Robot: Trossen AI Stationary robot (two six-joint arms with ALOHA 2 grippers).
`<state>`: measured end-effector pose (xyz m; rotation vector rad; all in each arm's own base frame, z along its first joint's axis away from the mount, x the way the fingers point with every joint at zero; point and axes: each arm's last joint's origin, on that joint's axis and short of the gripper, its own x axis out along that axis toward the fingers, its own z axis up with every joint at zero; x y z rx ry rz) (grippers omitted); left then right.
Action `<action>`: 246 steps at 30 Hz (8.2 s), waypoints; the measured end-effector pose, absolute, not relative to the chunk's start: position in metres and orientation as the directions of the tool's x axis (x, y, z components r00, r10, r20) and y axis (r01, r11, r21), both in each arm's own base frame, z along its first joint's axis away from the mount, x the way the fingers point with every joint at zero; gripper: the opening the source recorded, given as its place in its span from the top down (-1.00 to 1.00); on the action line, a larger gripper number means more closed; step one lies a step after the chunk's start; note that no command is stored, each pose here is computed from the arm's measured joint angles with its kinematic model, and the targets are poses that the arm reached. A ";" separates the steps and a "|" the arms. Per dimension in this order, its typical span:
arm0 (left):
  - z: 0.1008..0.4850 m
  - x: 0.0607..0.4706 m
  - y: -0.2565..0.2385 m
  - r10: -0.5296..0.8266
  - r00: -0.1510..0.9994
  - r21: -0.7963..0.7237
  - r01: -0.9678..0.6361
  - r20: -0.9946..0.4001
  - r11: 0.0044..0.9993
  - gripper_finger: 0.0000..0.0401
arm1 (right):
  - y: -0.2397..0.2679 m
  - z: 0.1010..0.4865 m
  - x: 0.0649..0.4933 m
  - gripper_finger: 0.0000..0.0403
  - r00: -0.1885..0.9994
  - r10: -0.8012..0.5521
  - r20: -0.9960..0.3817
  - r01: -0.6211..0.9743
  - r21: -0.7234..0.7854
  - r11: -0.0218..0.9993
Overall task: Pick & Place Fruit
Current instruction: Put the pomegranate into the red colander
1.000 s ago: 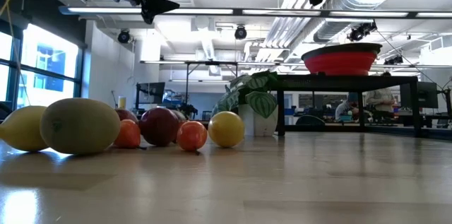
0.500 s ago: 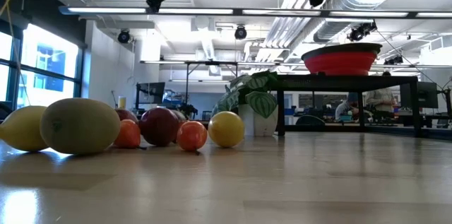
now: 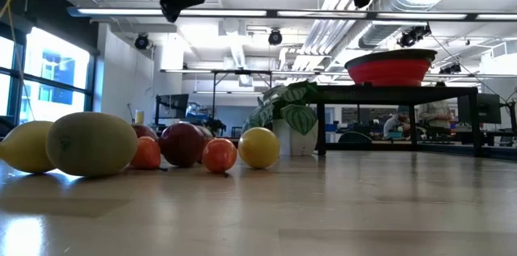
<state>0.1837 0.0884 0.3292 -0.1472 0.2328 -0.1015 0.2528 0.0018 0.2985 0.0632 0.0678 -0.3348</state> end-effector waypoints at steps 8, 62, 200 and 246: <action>0.332 0.183 0.061 -0.159 0.956 -0.196 0.111 -0.247 0.974 -0.22 | 0.002 0.298 0.253 0.99 0.942 -0.326 -0.077 0.330 0.051 0.943; 0.302 0.162 0.012 -0.010 0.778 -0.251 -0.191 -0.628 0.949 -0.22 | 0.002 0.298 0.253 0.99 0.941 -0.327 -0.084 0.331 0.039 0.943; 0.170 0.271 0.012 -0.361 0.342 -0.376 0.024 -0.868 0.926 -0.29 | 0.001 0.292 0.252 0.99 0.932 -0.335 -0.138 0.341 0.024 0.940; 0.150 0.273 0.013 -0.317 0.338 -0.344 -0.019 -0.886 0.939 -0.29 | 0.001 0.292 0.252 0.99 0.931 -0.338 -0.138 0.344 0.019 0.939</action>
